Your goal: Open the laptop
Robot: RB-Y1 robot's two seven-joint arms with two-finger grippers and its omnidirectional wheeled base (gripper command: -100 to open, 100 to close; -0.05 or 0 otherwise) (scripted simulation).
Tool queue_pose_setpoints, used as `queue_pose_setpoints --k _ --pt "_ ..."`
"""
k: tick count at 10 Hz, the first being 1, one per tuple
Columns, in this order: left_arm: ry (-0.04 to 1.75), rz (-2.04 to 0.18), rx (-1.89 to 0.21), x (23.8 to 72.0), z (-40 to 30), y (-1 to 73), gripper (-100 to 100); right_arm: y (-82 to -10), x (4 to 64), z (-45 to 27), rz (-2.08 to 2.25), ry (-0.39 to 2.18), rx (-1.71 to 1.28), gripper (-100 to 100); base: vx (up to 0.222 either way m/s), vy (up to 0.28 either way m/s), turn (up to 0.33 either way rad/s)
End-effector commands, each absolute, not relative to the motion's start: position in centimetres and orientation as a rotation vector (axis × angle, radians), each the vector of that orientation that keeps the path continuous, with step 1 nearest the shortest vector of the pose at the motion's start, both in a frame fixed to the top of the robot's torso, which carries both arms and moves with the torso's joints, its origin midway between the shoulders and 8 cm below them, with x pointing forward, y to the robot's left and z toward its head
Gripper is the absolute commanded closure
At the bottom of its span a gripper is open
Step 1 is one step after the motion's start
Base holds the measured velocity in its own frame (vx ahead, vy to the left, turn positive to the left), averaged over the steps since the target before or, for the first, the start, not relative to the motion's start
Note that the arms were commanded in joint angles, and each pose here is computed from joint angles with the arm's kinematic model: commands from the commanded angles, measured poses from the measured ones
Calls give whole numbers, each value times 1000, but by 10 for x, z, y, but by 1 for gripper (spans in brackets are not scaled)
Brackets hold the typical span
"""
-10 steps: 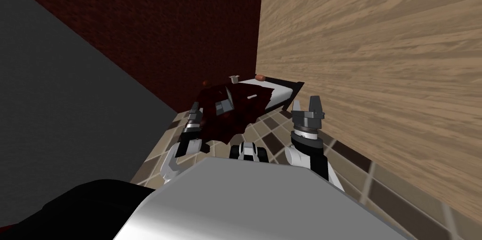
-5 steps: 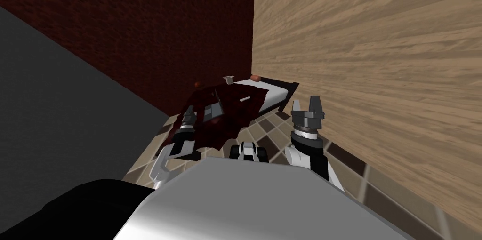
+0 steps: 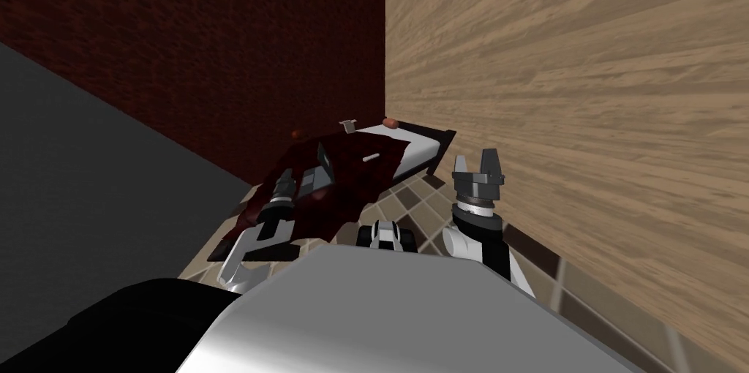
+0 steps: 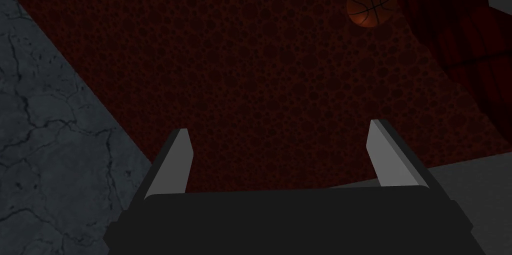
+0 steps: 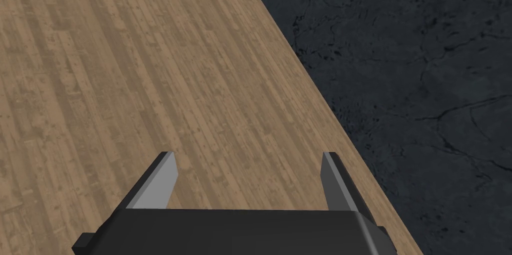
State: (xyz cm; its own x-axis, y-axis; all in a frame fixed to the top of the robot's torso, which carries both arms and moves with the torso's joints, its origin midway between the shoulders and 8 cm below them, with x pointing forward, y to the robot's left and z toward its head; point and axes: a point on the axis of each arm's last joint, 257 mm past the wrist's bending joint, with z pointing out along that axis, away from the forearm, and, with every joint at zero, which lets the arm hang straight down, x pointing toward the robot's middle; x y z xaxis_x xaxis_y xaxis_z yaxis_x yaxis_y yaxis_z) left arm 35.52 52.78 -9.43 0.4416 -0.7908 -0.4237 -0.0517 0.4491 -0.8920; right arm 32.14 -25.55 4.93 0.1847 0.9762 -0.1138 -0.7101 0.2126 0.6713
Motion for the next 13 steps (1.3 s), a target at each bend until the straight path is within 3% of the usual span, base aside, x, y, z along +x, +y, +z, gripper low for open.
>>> queue_pose_setpoints --k 1,13 --pt "1014 -451 -1090 337 -109 577 -100 -255 321 49 1272 599 539 0 225 -244 -59" --pt "883 -81 -1279 248 -110 715 -100 -255 321 49 1272 599 539 0 133 -161 -38"
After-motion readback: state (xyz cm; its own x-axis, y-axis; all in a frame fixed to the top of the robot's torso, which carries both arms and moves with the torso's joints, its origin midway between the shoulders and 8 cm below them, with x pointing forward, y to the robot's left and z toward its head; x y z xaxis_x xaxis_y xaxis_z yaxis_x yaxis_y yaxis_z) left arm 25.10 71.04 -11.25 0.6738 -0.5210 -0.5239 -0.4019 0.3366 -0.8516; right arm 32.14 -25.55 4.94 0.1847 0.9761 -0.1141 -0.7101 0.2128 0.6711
